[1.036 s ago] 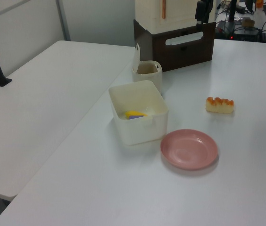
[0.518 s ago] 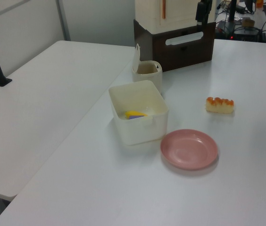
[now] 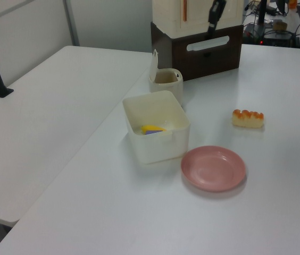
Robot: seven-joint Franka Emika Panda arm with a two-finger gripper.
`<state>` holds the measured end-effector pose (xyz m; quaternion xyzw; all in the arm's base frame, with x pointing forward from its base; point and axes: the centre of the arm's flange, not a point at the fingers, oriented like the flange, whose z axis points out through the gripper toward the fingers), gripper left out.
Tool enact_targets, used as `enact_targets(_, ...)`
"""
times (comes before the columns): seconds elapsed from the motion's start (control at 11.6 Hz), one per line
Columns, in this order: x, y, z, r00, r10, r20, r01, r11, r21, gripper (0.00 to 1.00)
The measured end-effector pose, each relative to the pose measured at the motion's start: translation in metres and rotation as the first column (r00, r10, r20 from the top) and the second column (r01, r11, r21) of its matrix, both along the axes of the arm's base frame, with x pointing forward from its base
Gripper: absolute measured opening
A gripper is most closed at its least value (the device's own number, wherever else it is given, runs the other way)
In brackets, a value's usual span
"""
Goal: Close the trash can
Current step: 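Move the gripper over the open lid of the small white trash can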
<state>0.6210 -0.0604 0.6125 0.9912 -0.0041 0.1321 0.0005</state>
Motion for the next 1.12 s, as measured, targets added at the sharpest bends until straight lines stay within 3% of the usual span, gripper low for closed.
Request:
enact_targets(0.09,0.013,0.001,-0.01,0.998,-0.051,0.034,0.051,0.999,-0.011,0.01)
enact_targets(0.26,0.039,0.009,-0.037,0.987,-0.154,0.055,0.156,0.987,-0.04,0.01)
enact_targets(0.43,0.059,0.02,-0.052,0.964,-0.254,0.077,0.256,0.967,-0.017,0.01)
enact_targets(0.69,0.084,0.021,-0.05,0.861,-0.467,0.202,0.464,0.883,0.064,0.01)
enact_targets(1.12,0.105,0.032,-0.047,0.721,-0.643,0.258,0.617,0.765,0.185,0.01)
